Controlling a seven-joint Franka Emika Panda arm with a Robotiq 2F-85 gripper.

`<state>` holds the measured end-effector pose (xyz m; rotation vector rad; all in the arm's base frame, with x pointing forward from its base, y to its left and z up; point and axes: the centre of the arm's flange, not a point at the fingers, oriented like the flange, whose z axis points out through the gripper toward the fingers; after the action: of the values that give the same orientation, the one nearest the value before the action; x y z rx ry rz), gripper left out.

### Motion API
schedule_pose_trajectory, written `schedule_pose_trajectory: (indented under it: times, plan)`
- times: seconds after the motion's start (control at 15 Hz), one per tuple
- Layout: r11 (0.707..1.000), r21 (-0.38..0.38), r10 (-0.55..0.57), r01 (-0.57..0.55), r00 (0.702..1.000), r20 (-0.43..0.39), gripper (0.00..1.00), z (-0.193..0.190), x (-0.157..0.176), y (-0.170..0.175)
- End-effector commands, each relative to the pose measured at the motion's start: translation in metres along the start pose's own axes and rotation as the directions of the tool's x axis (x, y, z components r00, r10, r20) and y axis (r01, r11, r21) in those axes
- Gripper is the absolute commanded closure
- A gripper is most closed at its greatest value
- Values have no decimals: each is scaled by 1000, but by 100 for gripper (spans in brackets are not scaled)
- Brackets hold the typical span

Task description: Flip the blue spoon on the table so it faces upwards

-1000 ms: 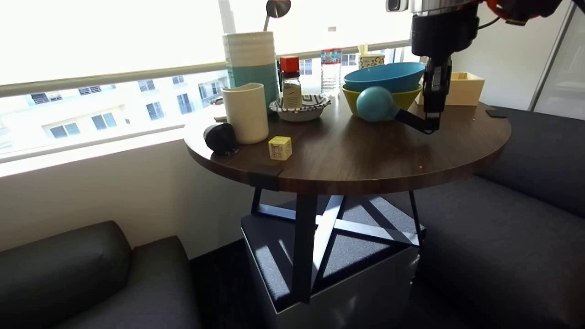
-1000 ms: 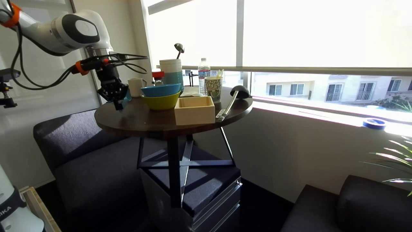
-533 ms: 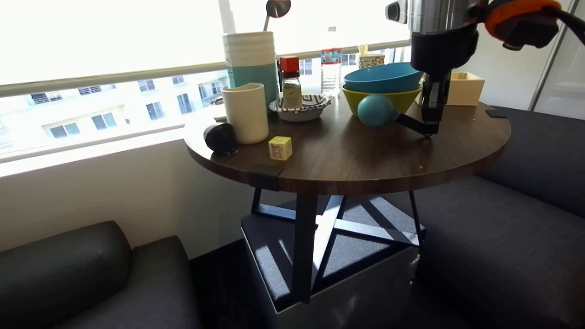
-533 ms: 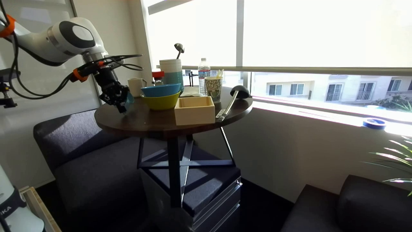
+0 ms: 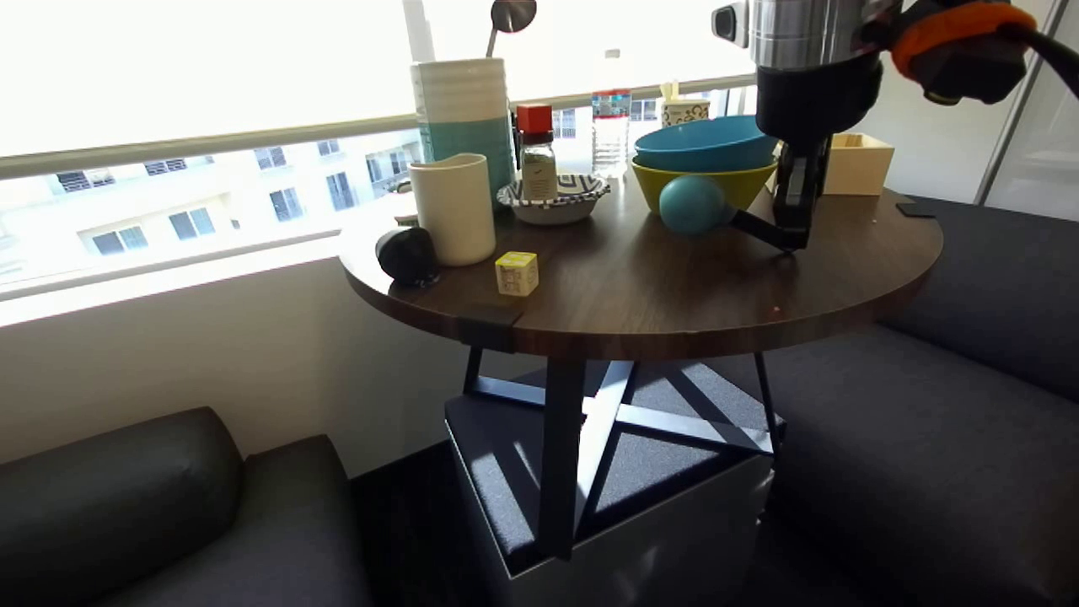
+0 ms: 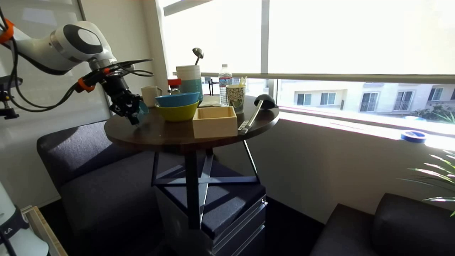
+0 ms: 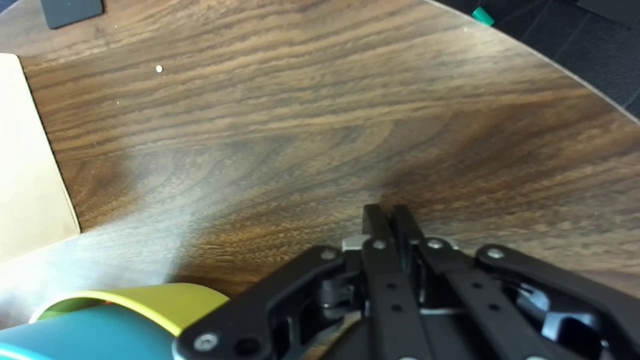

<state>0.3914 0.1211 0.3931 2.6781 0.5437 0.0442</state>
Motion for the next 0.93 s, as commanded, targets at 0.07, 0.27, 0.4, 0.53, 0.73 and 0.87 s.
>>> schedule_pose_trajectory:
  times: [0.07,0.27,0.4,0.53,0.73,0.87]
  plan:
    - [1000,-11,-3,3,1000,7,98,9,-5,-12]
    - [1000,-8,-4,4,1000,9,97,8,-5,-11]
    - [1000,-5,-5,5,1000,9,94,8,-5,-11]
    - [1000,-4,-6,6,1000,10,86,8,-5,-11]
    - [1000,-3,-14,14,1000,24,75,12,-7,-14]
    - [1000,-3,-16,16,1000,24,73,12,-7,-14]
